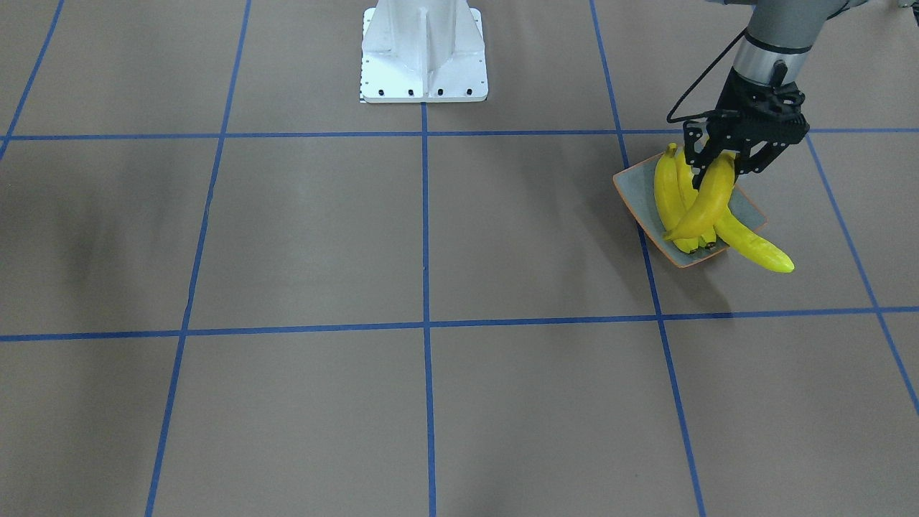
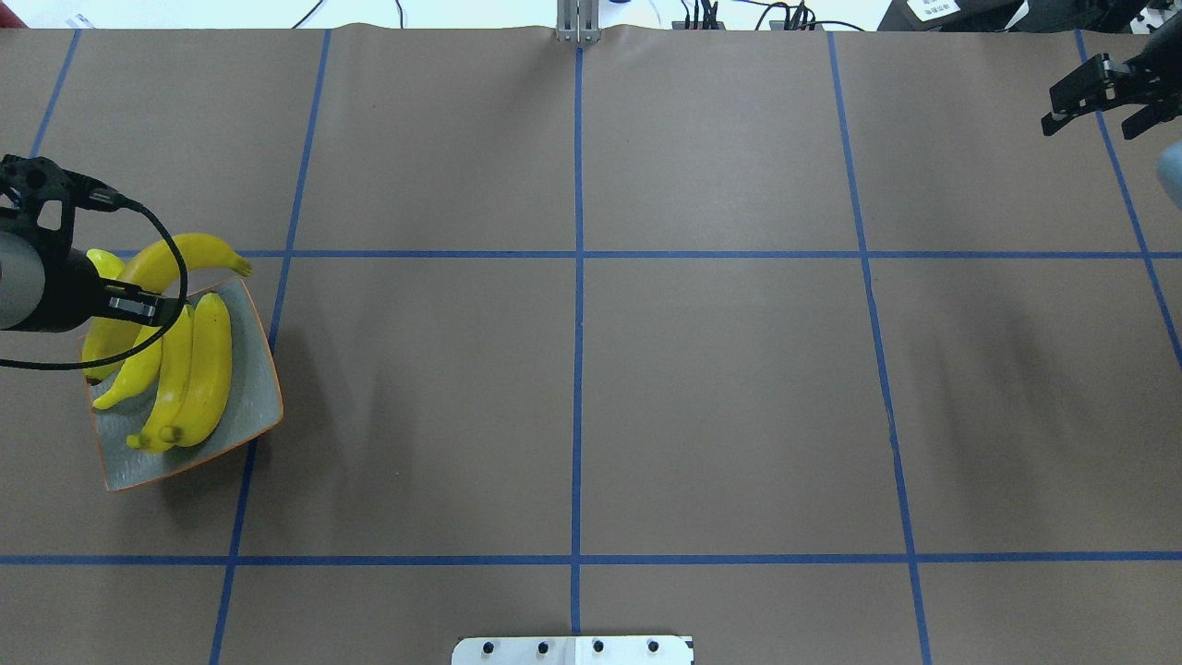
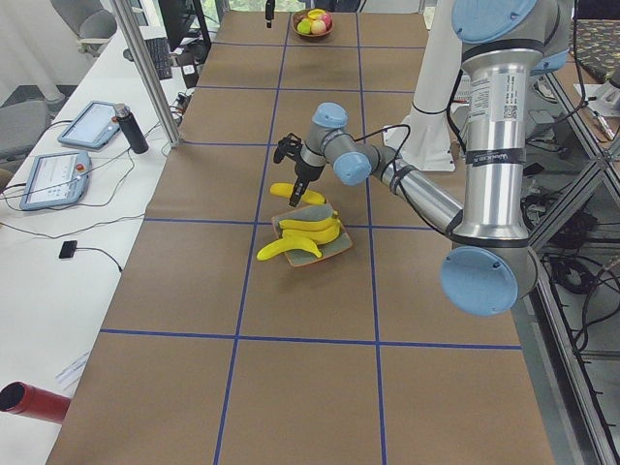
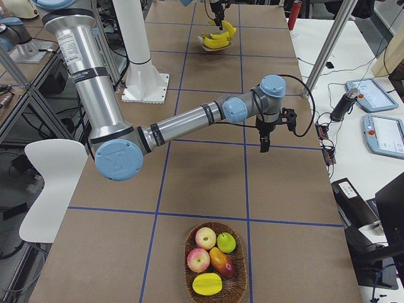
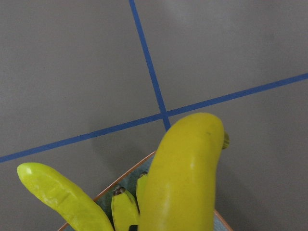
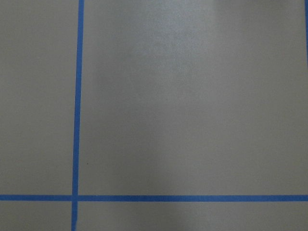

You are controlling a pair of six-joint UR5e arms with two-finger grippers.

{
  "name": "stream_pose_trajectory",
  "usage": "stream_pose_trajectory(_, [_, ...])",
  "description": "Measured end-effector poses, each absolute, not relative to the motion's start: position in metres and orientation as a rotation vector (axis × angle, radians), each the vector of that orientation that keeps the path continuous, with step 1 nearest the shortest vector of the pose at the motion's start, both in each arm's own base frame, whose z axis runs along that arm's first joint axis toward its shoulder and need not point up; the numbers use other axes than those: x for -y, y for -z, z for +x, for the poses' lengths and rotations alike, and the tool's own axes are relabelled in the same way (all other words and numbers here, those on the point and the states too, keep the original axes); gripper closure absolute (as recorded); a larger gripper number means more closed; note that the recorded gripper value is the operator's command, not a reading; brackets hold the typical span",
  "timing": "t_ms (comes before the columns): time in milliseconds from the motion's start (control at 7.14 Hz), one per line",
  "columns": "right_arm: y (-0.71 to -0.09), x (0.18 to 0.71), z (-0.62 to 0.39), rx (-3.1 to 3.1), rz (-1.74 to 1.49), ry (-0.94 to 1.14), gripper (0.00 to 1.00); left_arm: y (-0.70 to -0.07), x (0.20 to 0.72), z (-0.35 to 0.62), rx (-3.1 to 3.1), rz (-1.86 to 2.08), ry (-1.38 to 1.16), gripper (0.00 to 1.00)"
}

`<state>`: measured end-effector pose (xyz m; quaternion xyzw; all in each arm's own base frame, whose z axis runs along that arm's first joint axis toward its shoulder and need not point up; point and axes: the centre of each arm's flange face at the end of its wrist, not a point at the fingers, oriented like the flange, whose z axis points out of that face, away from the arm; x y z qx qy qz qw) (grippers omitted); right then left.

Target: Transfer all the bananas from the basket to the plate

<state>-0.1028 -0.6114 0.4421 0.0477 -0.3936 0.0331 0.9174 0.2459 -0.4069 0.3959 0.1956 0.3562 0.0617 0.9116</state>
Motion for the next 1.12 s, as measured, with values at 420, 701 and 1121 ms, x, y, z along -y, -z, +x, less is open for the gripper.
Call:
stream_pose_trajectory(420, [-0.443, 0.609, -0.113, 0.804, 0.088, -0.068, 0.01, -0.433, 0.407, 0.257, -0.773, 0.33, -0.152, 1.0])
stream_pose_trajectory(701, [-0.444, 0.609, -0.116, 0.801, 0.086, -0.066, 0.01, -0.442, 0.405, 0.262, -0.793, 0.283, -0.169, 1.0])
stream_pose_trajectory(1121, [-0.445, 0.608, -0.117, 0.801, 0.086, -0.064, 0.01, -0.449, 0.404, 0.265, -0.798, 0.254, -0.177, 1.0])
